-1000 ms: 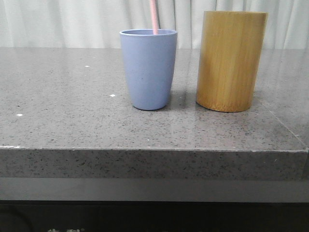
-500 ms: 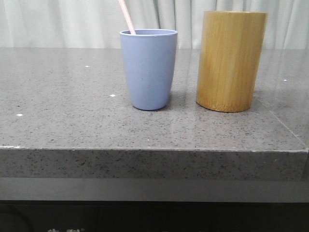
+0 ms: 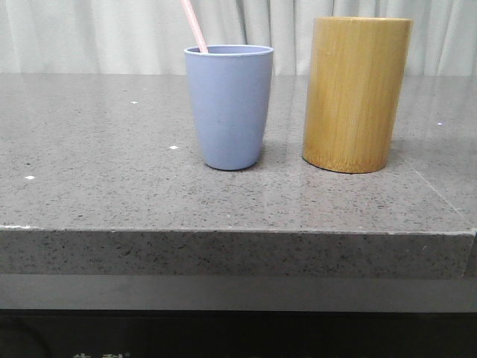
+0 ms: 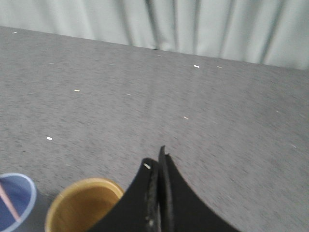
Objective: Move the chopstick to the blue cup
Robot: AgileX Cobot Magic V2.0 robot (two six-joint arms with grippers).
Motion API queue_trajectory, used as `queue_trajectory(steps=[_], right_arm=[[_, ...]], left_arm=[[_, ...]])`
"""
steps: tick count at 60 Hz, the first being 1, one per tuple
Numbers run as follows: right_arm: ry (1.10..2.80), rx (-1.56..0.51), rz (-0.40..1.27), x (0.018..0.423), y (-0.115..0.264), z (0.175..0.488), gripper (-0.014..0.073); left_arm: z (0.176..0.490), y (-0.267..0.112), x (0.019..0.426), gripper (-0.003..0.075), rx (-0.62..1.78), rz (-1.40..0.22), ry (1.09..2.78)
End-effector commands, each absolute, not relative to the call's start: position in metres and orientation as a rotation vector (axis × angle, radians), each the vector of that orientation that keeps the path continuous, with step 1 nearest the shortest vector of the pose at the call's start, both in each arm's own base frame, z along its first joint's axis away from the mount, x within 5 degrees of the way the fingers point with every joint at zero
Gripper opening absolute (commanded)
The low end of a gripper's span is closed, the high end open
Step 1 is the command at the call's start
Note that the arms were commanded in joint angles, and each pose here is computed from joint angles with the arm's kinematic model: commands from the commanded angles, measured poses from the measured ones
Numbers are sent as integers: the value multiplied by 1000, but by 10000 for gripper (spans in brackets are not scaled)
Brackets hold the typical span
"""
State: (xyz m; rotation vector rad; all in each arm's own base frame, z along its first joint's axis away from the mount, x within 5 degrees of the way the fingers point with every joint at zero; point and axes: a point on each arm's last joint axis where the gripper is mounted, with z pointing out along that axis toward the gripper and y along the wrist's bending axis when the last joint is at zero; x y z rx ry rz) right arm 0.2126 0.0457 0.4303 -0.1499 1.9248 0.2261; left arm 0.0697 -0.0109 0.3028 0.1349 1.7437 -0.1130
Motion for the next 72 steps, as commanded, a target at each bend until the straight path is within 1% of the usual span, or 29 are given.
queue_trajectory(steps=[1,6,13,26,38,43,51,72], right_arm=[[1828,-104,183,190,31,435,-122],[1830,-93,170,176,27,418,-122],[1780,-87,161,153,23,388,-122],[1570,-65,161,100,14,348,-122],[1515,-63,164,66,10,312,-122],[1499,-63,165,60,9,307,-122],[1464,-61,165,56,8,309,-122],[1476,-62,165,56,9,308,-122]], left_arm=[[318,-11,71,-19,111,-137,1644],[318,-11,71,-19,111,-137,1644],[318,-11,71,-19,111,-137,1644],[318,-11,71,-19,111,-137,1644],[318,-11,71,-19,111,-137,1644],[318,-11,71,-19,111,-137,1644],[318,-11,71,-19,111,-137,1644],[318,-11,71,-19,111,-137,1644]])
